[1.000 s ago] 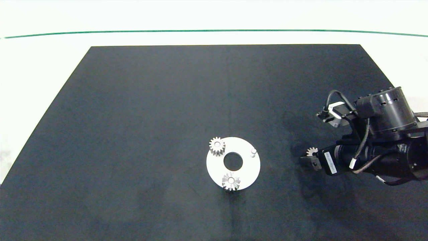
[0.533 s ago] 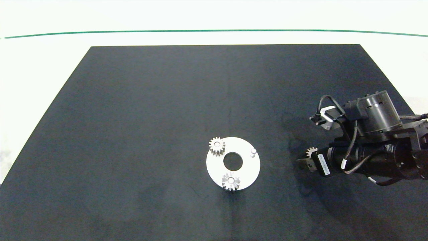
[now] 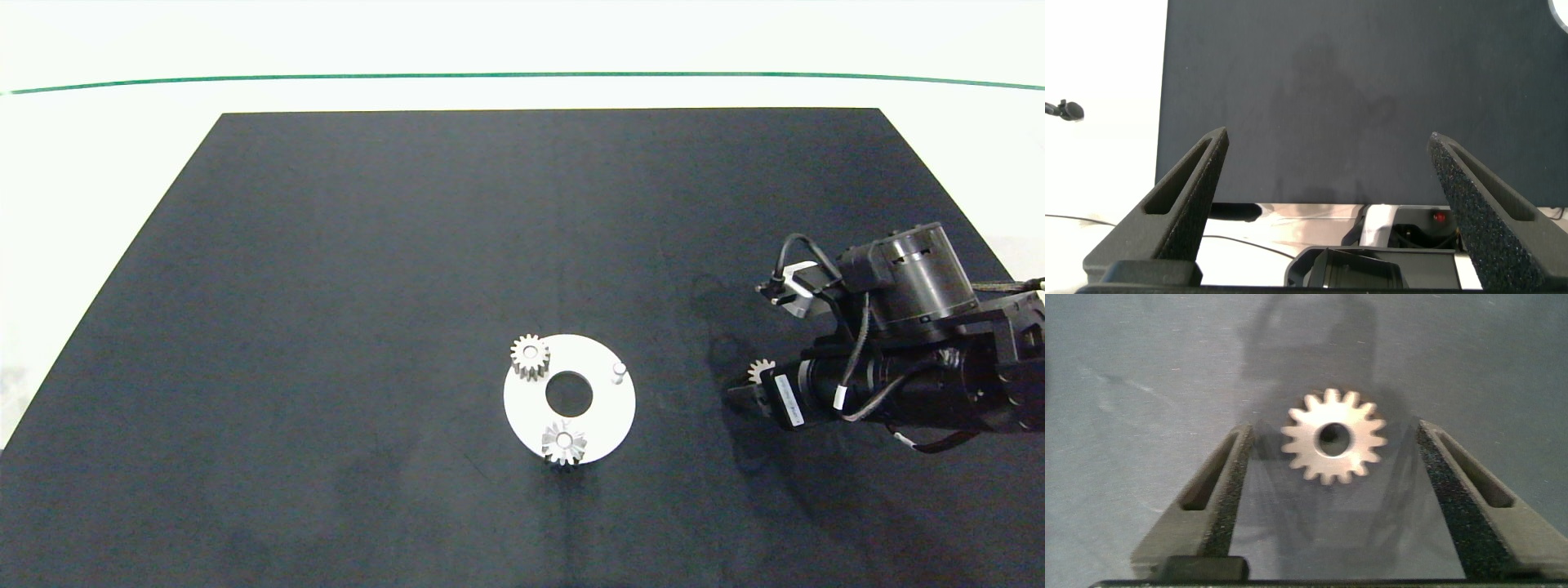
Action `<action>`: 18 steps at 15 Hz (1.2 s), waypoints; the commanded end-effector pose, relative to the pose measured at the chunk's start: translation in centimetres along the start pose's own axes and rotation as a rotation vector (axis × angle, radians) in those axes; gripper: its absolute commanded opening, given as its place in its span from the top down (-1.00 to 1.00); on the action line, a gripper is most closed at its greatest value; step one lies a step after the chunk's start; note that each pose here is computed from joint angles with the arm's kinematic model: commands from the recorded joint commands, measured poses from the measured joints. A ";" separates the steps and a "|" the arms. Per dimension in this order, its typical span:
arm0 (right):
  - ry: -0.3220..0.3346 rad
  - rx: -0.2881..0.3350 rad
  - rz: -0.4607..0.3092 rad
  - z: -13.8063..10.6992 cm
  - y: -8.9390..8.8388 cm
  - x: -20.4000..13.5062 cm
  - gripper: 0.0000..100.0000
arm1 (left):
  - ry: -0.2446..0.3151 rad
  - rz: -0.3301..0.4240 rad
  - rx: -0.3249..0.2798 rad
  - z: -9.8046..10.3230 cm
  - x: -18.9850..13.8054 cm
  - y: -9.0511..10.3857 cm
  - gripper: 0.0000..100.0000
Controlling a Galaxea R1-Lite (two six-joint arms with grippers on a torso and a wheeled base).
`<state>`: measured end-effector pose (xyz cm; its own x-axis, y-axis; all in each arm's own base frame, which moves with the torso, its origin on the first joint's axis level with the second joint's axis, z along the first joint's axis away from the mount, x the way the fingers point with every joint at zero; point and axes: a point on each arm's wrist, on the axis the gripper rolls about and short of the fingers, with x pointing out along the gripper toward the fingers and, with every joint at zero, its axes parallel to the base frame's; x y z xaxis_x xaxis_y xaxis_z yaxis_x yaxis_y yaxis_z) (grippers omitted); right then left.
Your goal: Install three planetary gears onto the carrier pins
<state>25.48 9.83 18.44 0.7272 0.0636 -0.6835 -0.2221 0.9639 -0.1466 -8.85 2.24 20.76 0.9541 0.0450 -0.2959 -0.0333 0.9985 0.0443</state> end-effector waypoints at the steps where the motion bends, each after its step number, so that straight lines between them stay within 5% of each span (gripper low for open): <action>1: 0.004 0.012 -0.001 0.0 -0.5 0.1 -0.45 | 0.007 0.002 0.001 0.0 0.0 0.0 -1.00; 18: -0.013 0.026 0.032 0.5 -0.6 0.4 0.24 | 0.010 0.001 0.002 -0.1 0.1 0.0 -1.00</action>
<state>26.30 9.38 18.66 0.7295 0.0987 -0.6768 -0.2285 0.9679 -0.1051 -8.81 2.24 20.72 0.9530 0.0440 -0.2997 -0.0319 0.9985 0.0451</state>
